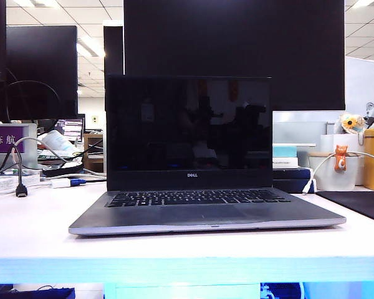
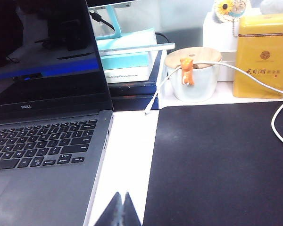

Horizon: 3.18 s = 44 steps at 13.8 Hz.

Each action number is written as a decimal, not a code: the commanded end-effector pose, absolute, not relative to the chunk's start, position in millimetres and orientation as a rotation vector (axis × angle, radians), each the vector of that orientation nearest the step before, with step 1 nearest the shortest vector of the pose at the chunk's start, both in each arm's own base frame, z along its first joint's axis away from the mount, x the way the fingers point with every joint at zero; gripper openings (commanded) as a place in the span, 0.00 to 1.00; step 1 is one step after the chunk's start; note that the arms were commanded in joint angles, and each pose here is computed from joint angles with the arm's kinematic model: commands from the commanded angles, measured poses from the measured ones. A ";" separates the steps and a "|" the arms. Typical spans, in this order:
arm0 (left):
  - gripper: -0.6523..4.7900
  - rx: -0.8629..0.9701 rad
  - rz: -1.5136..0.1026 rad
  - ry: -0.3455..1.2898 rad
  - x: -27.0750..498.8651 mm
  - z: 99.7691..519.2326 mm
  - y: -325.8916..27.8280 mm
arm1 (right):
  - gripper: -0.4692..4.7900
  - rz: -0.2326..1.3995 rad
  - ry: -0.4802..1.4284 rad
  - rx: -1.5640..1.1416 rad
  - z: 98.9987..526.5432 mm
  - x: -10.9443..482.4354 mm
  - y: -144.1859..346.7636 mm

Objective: Close the lid of the gray laptop.

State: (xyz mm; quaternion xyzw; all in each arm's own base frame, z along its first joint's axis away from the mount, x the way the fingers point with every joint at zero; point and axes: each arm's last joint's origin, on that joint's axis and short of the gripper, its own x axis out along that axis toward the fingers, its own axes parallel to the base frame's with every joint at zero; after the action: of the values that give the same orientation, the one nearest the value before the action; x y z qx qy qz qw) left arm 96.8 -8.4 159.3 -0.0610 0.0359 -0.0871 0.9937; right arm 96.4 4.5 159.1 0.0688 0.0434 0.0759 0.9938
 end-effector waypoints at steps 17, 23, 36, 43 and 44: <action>0.11 -0.131 -0.172 -0.035 101.3 273.2 -8.4 | 0.08 0.095 -0.062 0.330 234.1 86.3 2.4; 0.11 0.043 -0.295 0.064 159.4 363.0 -14.7 | 0.09 0.280 0.199 0.179 303.4 133.0 8.4; 0.11 0.074 -0.534 0.430 318.9 406.6 -36.0 | 0.09 0.598 0.465 0.143 339.3 234.9 16.0; 0.11 0.016 -0.615 0.620 391.2 403.3 -59.0 | 0.09 0.620 0.474 0.095 364.0 260.3 13.3; 0.11 0.003 -0.619 0.643 394.4 403.1 -62.9 | 0.09 0.626 0.483 0.079 367.6 263.0 13.5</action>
State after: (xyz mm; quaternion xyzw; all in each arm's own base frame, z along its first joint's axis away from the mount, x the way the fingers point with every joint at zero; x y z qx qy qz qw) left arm 394.9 -58.5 399.9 0.0123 0.3047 -0.2930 0.9062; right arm 261.5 12.8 364.3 0.0514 0.2319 0.2969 0.9249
